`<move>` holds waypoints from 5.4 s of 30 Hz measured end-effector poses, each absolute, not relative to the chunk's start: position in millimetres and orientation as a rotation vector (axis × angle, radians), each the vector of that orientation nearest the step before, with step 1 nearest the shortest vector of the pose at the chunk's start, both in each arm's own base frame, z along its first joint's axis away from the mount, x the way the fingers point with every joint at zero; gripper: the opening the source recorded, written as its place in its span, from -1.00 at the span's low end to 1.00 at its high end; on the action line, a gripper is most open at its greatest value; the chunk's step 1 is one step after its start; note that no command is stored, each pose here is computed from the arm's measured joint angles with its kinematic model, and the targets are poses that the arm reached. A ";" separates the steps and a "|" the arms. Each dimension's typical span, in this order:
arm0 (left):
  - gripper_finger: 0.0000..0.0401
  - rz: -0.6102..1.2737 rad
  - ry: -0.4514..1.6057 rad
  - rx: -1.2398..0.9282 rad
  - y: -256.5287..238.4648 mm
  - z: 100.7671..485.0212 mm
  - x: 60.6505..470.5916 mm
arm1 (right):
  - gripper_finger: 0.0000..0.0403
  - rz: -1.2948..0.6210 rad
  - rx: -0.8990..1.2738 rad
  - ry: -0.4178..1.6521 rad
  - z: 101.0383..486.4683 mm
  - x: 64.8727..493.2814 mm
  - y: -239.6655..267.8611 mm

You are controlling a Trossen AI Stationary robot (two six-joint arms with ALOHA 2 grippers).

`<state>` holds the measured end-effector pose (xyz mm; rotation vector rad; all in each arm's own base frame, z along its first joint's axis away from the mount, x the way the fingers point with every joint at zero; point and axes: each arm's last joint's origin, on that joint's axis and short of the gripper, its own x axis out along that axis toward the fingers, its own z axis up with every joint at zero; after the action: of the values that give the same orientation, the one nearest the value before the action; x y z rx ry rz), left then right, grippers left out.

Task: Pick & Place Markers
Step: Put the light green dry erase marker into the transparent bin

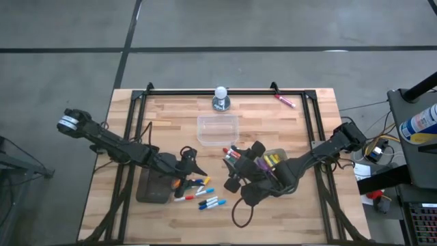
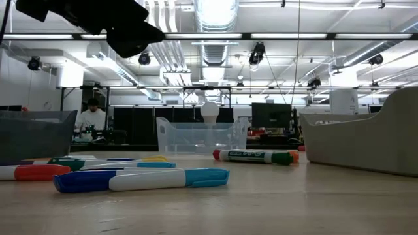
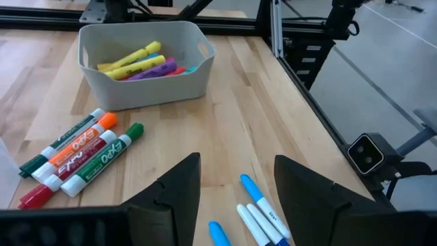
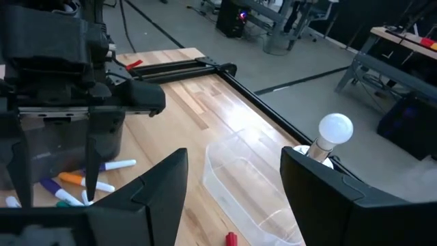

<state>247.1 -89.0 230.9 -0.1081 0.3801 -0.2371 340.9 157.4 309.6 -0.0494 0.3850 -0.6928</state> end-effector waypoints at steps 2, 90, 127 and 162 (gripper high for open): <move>-0.11 -0.237 0.380 -0.109 -89.1 230.9 247.1 | 0.11 -0.693 -0.050 0.385 309.6 340.9 157.4; -0.11 -0.093 0.642 0.312 -46.0 212.2 341.9 | 0.11 -0.414 -0.073 0.516 310.2 296.4 211.8; -0.11 -0.222 0.881 0.150 2.3 152.1 397.8 | 0.11 -0.331 -0.089 0.513 308.6 276.3 236.4; -0.73 -0.196 0.909 0.143 -29.1 159.0 390.2 | 0.11 -0.196 0.027 0.462 340.4 234.6 252.2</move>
<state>390.2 -29.1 159.0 0.1434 0.9090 -0.1956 234.6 252.2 340.4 0.0271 0.4615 -0.1963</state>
